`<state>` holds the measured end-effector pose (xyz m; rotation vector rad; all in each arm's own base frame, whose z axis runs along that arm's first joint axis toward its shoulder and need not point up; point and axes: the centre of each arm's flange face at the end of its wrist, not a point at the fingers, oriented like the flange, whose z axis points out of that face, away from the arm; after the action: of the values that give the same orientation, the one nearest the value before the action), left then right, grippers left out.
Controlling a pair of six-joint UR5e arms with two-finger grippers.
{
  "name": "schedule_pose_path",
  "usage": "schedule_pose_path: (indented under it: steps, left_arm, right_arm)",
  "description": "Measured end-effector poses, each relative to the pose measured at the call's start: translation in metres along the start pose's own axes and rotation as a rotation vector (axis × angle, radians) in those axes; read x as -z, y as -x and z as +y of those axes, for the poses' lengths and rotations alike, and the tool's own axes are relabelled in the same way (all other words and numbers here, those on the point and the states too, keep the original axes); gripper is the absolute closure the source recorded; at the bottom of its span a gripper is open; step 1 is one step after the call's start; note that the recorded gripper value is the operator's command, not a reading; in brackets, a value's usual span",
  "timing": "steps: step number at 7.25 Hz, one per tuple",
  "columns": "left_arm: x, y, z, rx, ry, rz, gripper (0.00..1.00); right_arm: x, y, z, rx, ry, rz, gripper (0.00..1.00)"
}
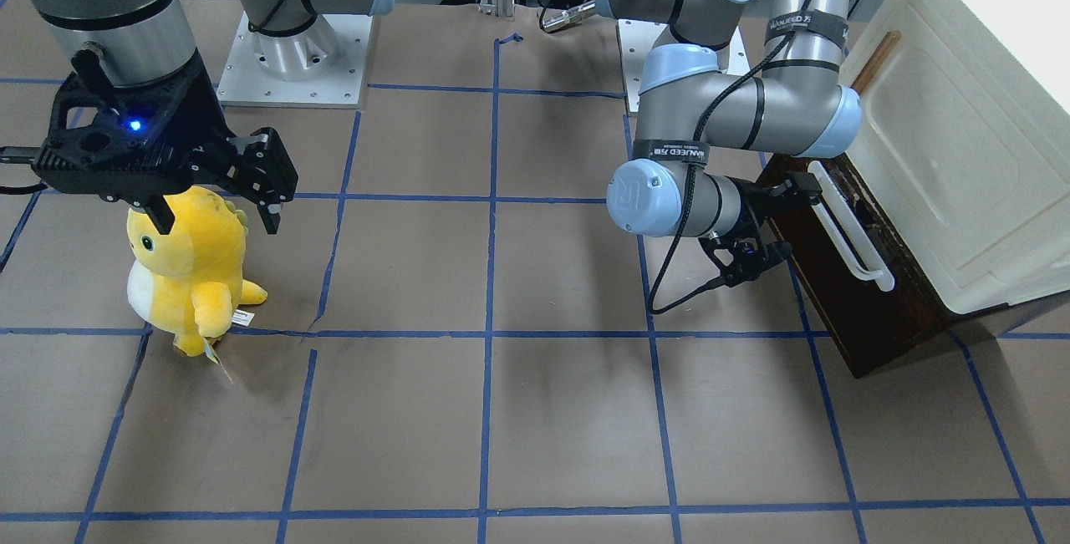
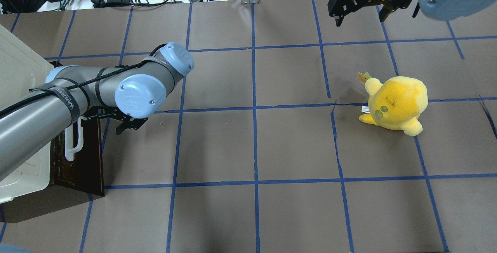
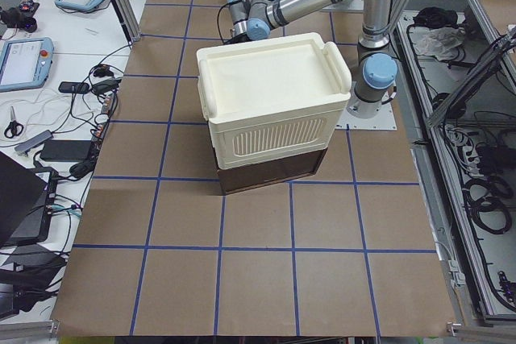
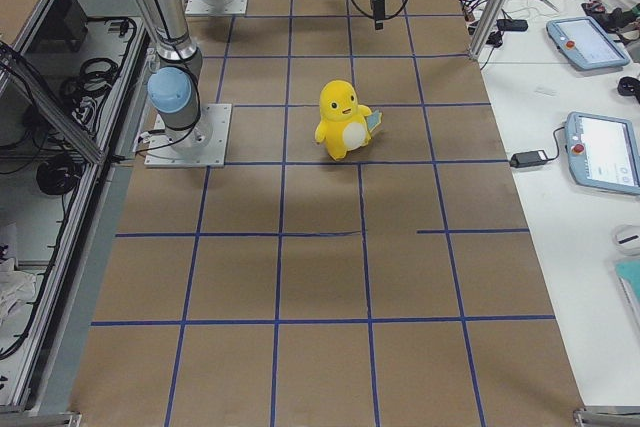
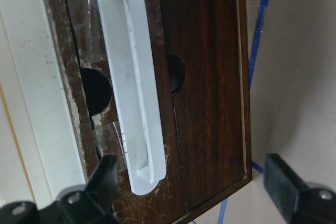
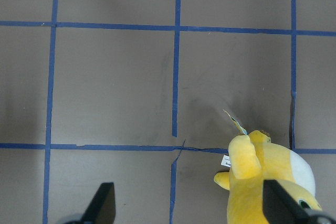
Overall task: Pull drawer sideways
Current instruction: 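Reach the left gripper down to the white drawer handle and grasp it, then pull the gripped white handle sideways, sliding the drawer out of the cabinet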
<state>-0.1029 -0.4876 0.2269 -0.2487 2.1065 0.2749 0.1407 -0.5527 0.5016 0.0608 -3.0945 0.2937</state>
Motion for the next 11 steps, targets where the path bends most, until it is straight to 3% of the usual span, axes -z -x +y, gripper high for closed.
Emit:
schedule_pose_path:
  steps: [2, 3, 4, 5, 11]
  left_arm:
    - [-0.033, 0.000, -0.008, -0.005, 0.071, -0.063, 0.11]
    - [-0.041, 0.002, -0.008, -0.012, 0.090, -0.095, 0.41]
    - [-0.044, 0.003, -0.009, -0.011, 0.095, -0.112, 0.80]
    - [-0.044, 0.003, -0.011, -0.006, 0.096, -0.118, 1.00]
    - [-0.028, -0.005, -0.004, 0.034, 0.060, -0.122, 1.00]
  right_arm:
    - [0.000, 0.000, 0.000, 0.000, 0.000, 0.000, 0.00]
    - [0.000, 0.000, 0.000, 0.000, 0.000, 0.000, 0.00]
    - [0.000, 0.000, 0.000, 0.000, 0.000, 0.000, 0.00]
    - [0.000, 0.000, 0.000, 0.000, 0.000, 0.000, 0.00]
    - [0.000, 0.000, 0.000, 0.000, 0.000, 0.000, 0.00]
